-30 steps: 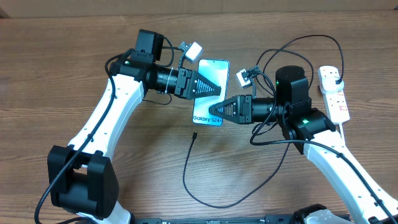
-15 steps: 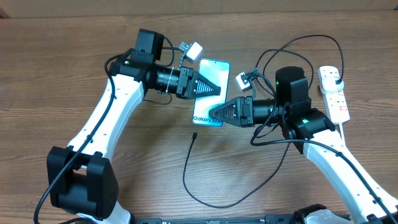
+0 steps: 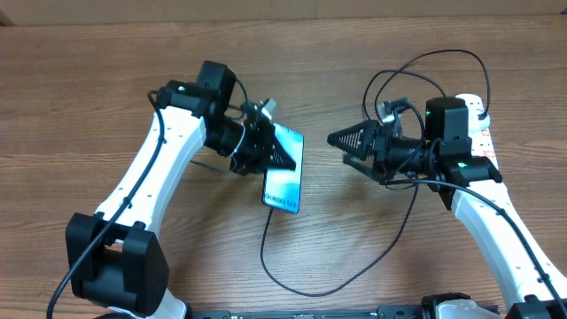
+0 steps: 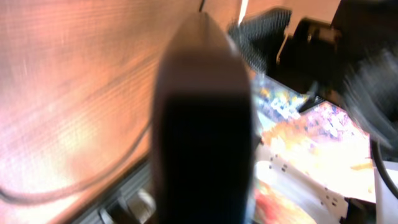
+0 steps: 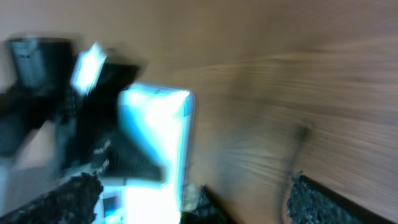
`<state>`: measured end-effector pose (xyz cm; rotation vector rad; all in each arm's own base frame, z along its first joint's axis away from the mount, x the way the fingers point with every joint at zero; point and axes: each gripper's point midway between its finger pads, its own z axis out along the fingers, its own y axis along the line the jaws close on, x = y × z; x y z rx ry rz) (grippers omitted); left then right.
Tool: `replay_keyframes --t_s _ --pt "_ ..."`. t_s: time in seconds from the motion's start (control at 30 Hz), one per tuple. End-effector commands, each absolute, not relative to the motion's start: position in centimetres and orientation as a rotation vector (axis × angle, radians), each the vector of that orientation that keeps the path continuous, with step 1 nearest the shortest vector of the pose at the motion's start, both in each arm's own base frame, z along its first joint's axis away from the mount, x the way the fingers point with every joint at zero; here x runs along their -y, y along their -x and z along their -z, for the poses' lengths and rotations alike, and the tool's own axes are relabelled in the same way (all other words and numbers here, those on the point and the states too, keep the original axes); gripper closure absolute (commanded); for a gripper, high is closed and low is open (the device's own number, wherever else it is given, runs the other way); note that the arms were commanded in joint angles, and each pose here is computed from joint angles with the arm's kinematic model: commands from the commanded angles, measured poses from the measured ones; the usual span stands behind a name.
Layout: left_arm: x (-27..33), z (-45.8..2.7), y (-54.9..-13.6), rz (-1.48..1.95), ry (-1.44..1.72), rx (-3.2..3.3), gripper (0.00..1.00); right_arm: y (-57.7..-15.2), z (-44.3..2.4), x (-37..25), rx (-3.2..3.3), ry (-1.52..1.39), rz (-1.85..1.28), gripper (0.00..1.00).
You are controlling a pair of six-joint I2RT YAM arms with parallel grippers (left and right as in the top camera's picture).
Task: Plug charger to phone and switch on socket
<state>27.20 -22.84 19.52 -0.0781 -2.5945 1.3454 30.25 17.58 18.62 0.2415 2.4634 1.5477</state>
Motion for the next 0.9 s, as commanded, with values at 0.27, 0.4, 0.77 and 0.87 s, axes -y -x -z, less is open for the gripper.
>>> replay_keyframes --t_s 0.27,0.4,0.77,0.87 --pt "24.2 -22.2 -20.0 -1.128 -0.088 2.362 0.96 -28.4 -9.0 -7.8 -2.783 -0.685 -0.563 0.0" --pt "25.1 -23.1 -19.2 -1.173 -0.086 2.296 0.96 -28.2 -8.9 -7.8 -2.792 -0.689 -0.56 0.0" --pt "25.4 -23.4 -19.0 -1.136 -0.183 2.251 0.96 -28.2 -8.9 -7.8 -2.792 -0.689 -0.559 0.0" --pt "25.6 -23.9 -19.0 -1.147 -0.226 2.209 0.96 -28.2 -8.9 -7.8 -2.792 -0.689 -0.559 0.0"
